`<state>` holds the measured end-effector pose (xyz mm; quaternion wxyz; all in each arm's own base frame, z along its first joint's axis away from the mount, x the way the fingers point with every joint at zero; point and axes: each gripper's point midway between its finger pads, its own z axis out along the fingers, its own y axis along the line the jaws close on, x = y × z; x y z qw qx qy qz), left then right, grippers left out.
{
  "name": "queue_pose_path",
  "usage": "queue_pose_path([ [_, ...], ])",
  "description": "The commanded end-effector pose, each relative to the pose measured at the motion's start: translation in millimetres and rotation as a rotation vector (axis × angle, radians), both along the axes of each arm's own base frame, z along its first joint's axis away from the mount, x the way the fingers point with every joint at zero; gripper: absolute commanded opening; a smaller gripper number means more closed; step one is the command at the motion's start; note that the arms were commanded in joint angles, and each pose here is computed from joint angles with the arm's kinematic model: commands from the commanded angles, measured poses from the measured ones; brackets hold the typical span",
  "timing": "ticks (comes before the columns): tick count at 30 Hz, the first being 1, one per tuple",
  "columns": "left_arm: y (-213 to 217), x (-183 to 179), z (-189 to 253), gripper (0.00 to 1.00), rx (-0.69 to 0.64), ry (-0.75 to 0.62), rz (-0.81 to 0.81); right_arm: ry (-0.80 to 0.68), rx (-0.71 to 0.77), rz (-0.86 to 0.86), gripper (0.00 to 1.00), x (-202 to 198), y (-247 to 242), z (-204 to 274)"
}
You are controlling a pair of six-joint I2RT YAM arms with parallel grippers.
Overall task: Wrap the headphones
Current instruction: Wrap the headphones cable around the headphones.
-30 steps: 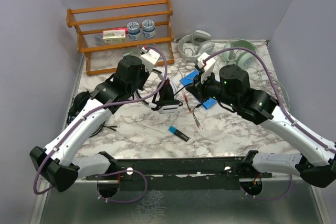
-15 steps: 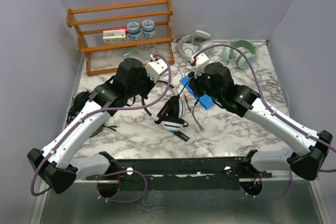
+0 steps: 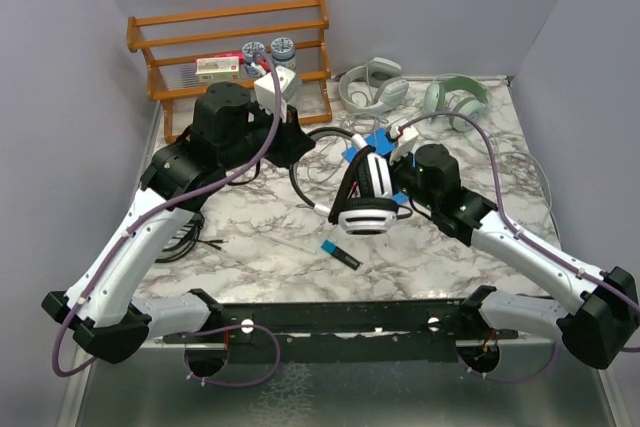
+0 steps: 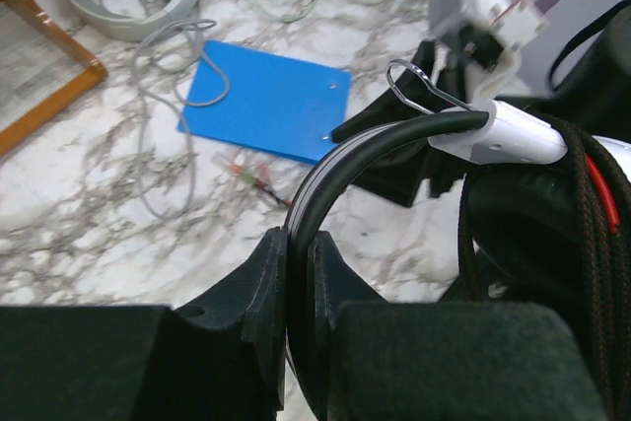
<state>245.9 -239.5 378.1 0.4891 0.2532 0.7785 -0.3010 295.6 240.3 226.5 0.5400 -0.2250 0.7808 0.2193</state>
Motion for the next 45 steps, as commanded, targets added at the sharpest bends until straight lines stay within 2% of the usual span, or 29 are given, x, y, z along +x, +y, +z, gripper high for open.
queue_pose_path([
  [1,-24.9,-25.1,56.8,0.00,-0.274,0.161,-0.047,-0.139,0.186,0.112,0.55,-10.6,19.9,32.3],
  [4,-26.9,-28.4,77.7,0.00,-0.337,0.186,-0.042,-0.215,0.261,0.185,0.64,-25.1,24.4,38.7],
  [6,-25.0,-28.3,91.2,0.00,-0.371,0.177,-0.026,-0.246,0.290,0.227,0.66,-34.1,26.3,36.4],
  [15,-20.3,-24.5,124.9,0.00,-0.467,0.164,0.027,-0.308,0.367,0.422,0.60,-68.4,39.8,40.2],
  [21,-18.2,-19.5,128.4,0.00,-0.485,0.161,0.062,-0.349,0.382,0.567,0.56,-95.7,44.8,52.8],
  [28,-16.7,-9.7,126.9,0.00,-0.499,0.153,0.106,-0.326,0.435,0.607,0.54,-108.6,44.9,64.2],
  [30,-17.9,-9.0,129.5,0.00,-0.515,0.152,0.105,-0.315,0.440,0.569,0.54,-104.5,41.9,62.4],
  [32,-20.2,-9.1,132.3,0.00,-0.538,0.163,0.099,-0.287,0.417,0.444,0.54,-84.2,34.8,56.8],
  [36,-30.2,-15.9,135.0,0.00,-0.560,0.202,0.039,-0.207,0.286,0.001,0.55,-18.9,-7.1,39.3],
  [39,-31.3,-19.5,135.5,0.00,-0.567,0.210,0.022,-0.187,0.211,-0.261,0.57,9.3,-43.2,30.8],
  [43,-28.5,-24.1,141.0,0.00,-0.582,0.194,0.011,-0.182,0.150,-0.389,0.59,20.8,-63.0,31.1],
  [45,-28.0,-25.7,144.1,0.00,-0.587,0.187,0.005,-0.175,0.124,-0.445,0.65,24.1,-72.6,28.8],
])
